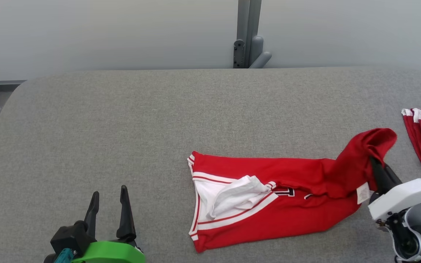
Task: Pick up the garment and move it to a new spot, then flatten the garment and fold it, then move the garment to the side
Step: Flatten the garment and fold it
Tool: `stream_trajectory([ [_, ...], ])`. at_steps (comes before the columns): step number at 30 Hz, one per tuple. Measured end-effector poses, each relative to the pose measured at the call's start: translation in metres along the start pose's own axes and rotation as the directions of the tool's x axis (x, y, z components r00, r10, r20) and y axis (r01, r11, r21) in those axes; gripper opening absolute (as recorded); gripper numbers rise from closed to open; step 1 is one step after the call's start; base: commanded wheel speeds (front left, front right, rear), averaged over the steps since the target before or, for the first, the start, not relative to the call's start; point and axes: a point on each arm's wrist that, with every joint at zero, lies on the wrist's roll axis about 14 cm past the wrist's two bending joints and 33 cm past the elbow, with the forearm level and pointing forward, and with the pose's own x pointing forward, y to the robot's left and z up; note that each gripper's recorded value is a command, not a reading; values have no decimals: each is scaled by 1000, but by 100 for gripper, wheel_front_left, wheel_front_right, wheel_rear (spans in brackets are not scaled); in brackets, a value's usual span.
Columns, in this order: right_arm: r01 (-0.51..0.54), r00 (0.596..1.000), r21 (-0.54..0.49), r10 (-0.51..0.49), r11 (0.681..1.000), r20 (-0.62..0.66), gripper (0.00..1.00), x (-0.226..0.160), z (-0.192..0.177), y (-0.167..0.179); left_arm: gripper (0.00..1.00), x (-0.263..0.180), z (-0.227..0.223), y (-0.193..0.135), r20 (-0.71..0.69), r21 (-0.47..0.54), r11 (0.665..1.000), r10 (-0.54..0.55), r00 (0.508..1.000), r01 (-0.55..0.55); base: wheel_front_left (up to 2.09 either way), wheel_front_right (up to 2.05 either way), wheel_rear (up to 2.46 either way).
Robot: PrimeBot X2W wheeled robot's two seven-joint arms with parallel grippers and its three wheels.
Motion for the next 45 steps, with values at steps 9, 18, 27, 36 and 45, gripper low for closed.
stream_trajectory([
  [9, -271, 958, 127, 280, 954, -58, 0, -3, -22, 108, 100, -5, 3, 8, 13, -5, 1000, 25, 1000, -25, 0, 0, 0],
  [18, -407, 885, 253, 447, 878, -126, 0, -4, -50, 174, 100, -10, 7, 14, 30, -16, 999, 46, 998, -46, 0, 0, 0],
  [27, -451, 814, 354, 540, 819, -214, 0, -4, -98, 218, 100, -14, 10, 25, 41, -22, 996, 82, 996, -81, 0, 0, 0],
  [36, -400, 798, 377, 519, 836, -306, 29, 8, -145, 226, 100, -19, 9, 33, 41, -17, 994, 106, 994, -105, 0, 0, 0],
  [45, -444, 768, 381, 564, 811, -304, 100, 3, -151, 250, 100, -22, 11, 35, 50, -16, 993, 114, 992, -114, 0, 0, 0],
])
